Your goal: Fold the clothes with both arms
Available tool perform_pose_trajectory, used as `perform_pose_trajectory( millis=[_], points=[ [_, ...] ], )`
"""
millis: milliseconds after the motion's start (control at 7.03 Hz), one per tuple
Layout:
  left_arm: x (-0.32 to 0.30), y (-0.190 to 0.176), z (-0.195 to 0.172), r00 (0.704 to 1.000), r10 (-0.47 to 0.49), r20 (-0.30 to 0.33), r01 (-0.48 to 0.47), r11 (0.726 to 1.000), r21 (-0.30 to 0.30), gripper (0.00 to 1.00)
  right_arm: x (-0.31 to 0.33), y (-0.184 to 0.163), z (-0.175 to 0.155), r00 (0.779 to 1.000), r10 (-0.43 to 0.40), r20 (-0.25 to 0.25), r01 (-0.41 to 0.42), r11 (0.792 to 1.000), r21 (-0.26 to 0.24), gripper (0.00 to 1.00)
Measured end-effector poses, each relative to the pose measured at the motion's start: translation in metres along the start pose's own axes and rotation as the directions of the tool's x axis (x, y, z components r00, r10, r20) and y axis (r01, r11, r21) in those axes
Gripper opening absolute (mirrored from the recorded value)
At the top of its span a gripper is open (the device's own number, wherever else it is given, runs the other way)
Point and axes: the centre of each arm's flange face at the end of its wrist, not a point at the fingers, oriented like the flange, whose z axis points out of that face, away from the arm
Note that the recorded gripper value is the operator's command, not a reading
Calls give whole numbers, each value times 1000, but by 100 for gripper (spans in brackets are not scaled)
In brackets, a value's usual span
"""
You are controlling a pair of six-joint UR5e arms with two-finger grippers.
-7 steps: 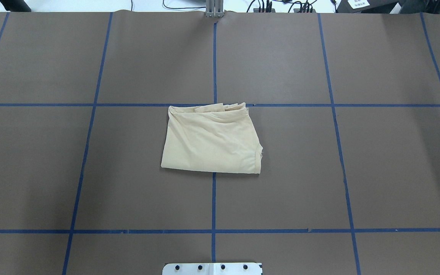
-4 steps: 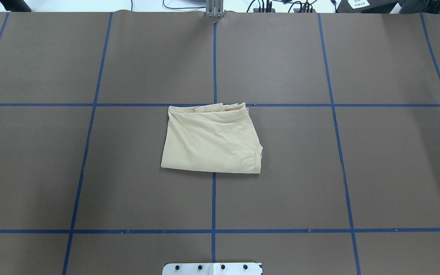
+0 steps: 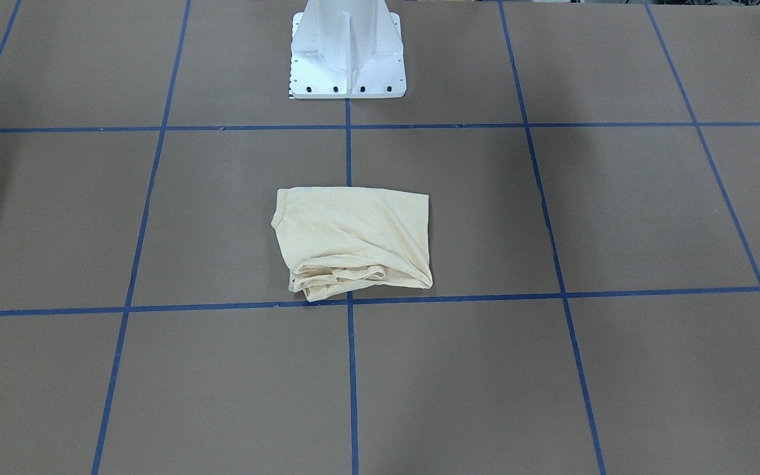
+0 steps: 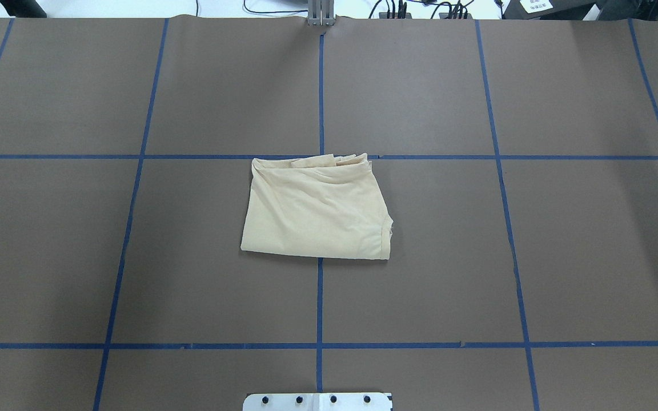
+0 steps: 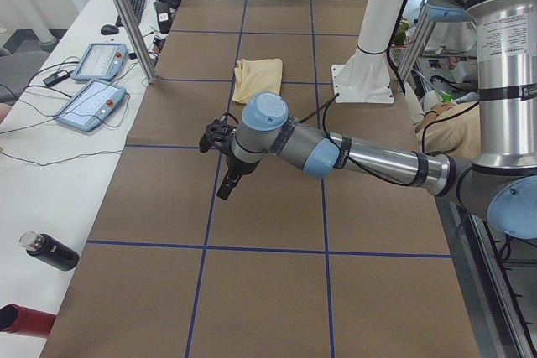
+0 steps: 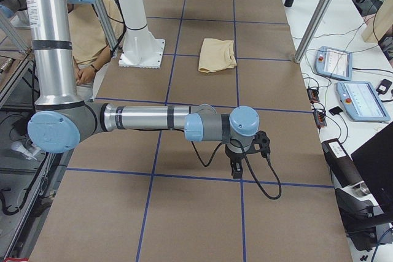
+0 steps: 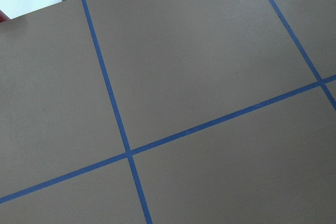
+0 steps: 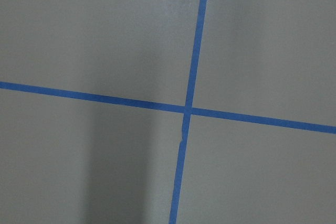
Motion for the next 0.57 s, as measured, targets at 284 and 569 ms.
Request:
perform_pose_trajectory(
  millis=[284, 569],
  points=[
    [-1, 4, 1, 1000, -5, 0, 5, 1000, -6, 100, 1, 1, 1, 1000, 3, 1, -3, 1000, -2, 100],
    [-2, 11, 2, 1000, -9, -2, 9, 1000, -11, 100, 0, 1, 1, 1000, 2, 3, -2, 1000, -1, 100]
  ],
)
